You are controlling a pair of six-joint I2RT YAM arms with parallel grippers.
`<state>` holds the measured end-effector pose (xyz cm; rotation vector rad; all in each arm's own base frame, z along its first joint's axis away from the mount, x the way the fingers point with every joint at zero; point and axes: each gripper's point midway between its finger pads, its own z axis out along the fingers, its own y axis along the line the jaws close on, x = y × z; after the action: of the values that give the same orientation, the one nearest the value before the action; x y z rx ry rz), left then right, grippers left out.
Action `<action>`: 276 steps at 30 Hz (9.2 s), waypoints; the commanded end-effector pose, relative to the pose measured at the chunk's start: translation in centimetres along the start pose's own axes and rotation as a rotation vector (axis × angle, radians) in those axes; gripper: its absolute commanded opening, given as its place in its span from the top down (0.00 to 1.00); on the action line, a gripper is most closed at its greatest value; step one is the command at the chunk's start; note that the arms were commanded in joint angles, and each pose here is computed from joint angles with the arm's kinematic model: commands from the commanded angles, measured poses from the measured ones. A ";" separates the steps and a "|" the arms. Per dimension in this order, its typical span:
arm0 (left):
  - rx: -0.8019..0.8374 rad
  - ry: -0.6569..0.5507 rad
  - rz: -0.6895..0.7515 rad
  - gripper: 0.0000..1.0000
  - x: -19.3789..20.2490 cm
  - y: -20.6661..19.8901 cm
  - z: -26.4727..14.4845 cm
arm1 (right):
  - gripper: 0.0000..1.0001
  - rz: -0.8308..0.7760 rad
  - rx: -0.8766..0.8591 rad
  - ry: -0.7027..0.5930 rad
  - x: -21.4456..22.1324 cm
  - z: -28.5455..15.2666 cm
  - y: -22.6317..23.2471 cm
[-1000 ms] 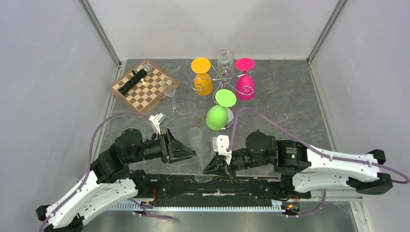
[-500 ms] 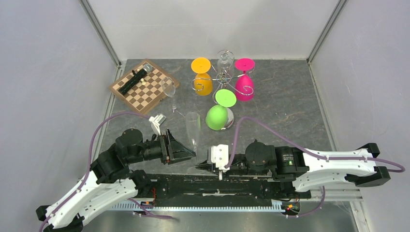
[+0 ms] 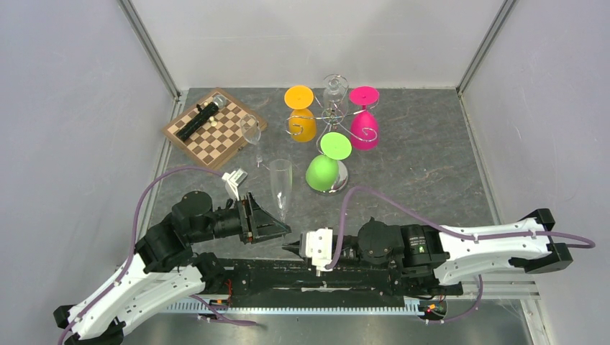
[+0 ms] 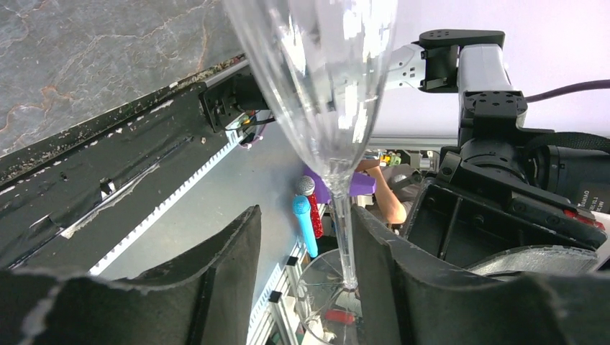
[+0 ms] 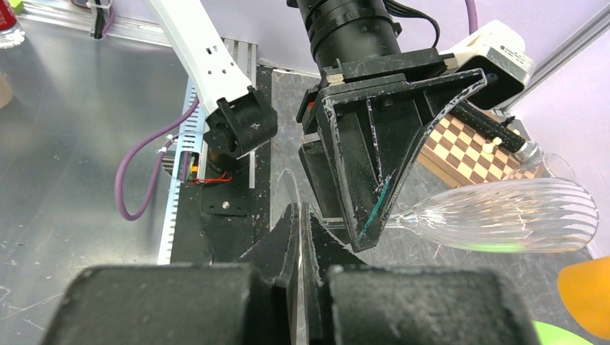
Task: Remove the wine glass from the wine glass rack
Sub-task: Place the wine glass at the center of the board.
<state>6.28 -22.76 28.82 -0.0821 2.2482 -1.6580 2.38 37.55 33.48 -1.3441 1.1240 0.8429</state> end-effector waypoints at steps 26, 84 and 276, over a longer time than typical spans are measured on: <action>0.073 0.012 0.021 0.98 0.1 -2.2 -0.5 | 0.78 0.031 0.012 -0.025 -0.9 -0.2 0.2; 0.197 0.416 0.696 0.98 7.7 0.5 -7.8 | 0.53 0.449 -0.345 0.102 -6.5 -3.7 -6.4; -0.056 -0.022 0.642 0.13 -1.6 3.6 0.6 | 0.35 0.850 0.958 -0.047 3.7 -25.2 -31.3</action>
<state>7.84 -21.94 23.37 0.6362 2.0361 -1.2294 31.98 6.60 39.74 0.0566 1.8707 0.5612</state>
